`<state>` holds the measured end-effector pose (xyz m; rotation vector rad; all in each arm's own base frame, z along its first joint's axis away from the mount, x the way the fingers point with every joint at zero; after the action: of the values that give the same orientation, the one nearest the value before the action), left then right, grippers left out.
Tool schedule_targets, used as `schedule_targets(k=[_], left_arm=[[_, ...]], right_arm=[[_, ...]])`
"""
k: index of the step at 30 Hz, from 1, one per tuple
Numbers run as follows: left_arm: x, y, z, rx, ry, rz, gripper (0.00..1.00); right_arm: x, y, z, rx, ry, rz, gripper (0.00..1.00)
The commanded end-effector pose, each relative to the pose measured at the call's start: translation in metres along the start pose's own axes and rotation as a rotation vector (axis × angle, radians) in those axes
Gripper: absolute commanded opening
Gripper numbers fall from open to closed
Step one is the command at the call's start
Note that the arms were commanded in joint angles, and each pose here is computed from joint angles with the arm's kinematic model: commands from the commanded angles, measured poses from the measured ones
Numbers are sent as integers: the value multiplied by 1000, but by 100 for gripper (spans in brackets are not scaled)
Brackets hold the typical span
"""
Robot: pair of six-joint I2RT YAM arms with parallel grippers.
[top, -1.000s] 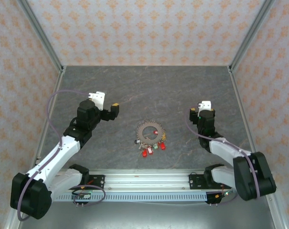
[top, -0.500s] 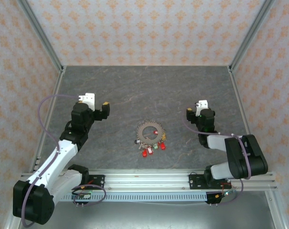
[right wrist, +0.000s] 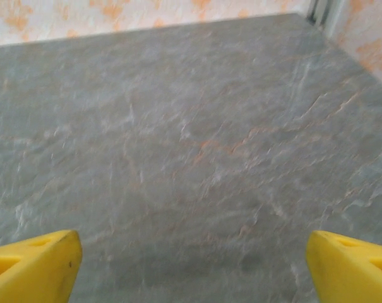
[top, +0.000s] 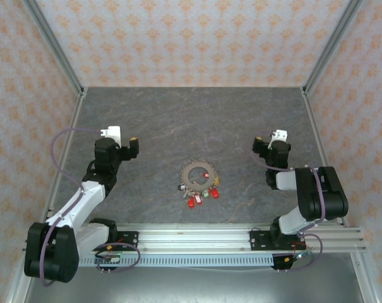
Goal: Put the keys on the keyring
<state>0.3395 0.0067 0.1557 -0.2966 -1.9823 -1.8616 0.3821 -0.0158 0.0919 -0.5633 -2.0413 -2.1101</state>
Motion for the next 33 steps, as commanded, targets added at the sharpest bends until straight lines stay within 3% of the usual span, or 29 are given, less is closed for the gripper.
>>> schedule_targets(k=[1, 9, 16, 25, 33], left_arm=[[-12, 8, 3, -13, 5, -54, 100], [-37, 2, -2, 0, -65, -80, 100], [-50, -25, -13, -26, -161, -70, 100], [-67, -33, 9, 16, 23, -38, 100], [-67, -33, 9, 11, 32, -36, 100]], right_arm=[[-2, 3, -12, -41, -76, 10, 99], [-2, 3, -10, -38, -65, 5, 99], [-2, 3, -7, -28, -43, 6, 99], [-2, 2, -4, -23, -30, 7, 99], [-2, 2, -4, -22, -29, 7, 99]])
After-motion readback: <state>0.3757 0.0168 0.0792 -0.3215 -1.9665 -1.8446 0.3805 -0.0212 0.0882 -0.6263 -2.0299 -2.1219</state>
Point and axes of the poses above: each hand's point on the last joint's axis, 136 mm out from that joint toward the fingers, its own x axis back along the fingers, its own z axis along the line the jaws close on, y = z × x, the point moved 1 cm from there along x, back along the fingers, and after that the axes turned 3 degrees about x, right-handed, at the moved point
